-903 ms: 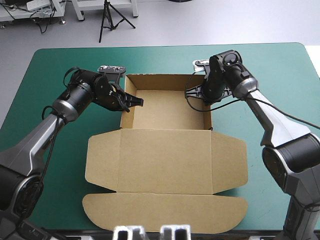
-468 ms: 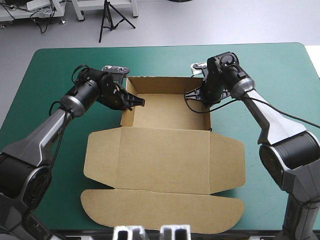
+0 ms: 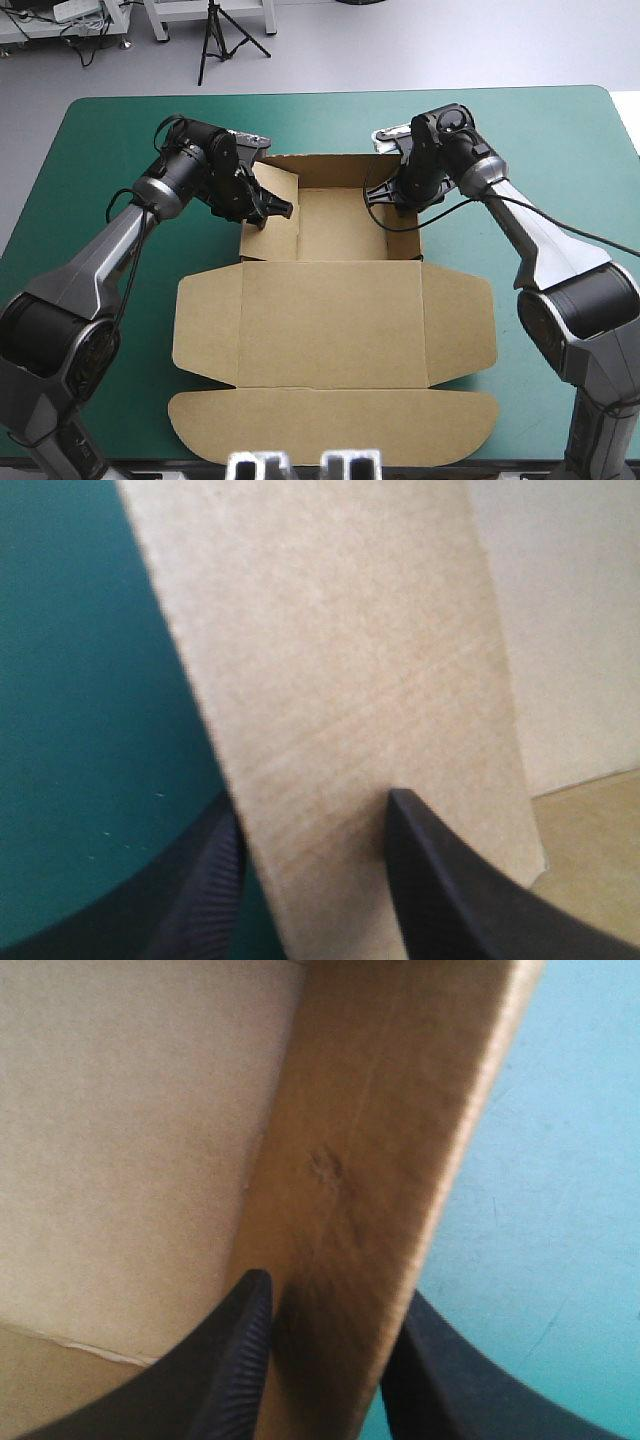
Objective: Fold the box
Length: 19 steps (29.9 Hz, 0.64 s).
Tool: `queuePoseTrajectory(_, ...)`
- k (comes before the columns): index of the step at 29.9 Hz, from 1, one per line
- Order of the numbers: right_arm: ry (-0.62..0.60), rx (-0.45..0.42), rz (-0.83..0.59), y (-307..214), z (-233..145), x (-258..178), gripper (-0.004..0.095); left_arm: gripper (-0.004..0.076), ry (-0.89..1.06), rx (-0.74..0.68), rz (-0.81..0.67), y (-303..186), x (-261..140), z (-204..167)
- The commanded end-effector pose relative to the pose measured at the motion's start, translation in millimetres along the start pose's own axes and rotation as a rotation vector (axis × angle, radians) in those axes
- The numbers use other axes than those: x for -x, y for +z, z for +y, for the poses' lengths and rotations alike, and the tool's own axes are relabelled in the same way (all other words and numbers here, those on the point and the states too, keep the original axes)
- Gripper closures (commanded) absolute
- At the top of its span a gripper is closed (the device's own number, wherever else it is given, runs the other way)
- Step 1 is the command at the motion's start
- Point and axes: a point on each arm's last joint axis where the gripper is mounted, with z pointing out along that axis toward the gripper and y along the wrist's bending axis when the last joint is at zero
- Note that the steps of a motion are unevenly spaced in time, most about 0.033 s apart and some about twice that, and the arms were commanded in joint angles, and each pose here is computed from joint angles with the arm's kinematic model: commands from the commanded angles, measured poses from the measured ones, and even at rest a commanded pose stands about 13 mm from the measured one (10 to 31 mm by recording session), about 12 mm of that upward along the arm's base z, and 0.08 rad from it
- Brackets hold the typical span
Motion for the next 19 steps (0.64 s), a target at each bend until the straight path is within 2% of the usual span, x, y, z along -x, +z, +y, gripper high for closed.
queuePoseTrajectory(1,-0.023,0.007,-0.132,-52,0,2,0.0504,0.029,0.007,-0.032,-0.068,-29,0,-6)
queuePoseTrajectory(6,-0.026,-0.015,-0.235,-85,-3,5,0.0502,0.0283,0.024,0.028,-0.062,-44,1,0)
queuePoseTrajectory(15,-0.027,-0.041,-0.359,-135,-8,-7,0.0503,0.0289,0.017,-0.018,-0.357,-136,8,-3)
queuePoseTrajectory(19,-0.012,-0.025,-0.403,-154,-9,-15,0.0503,0.0349,0.017,-0.087,-0.474,-183,-11,-7)
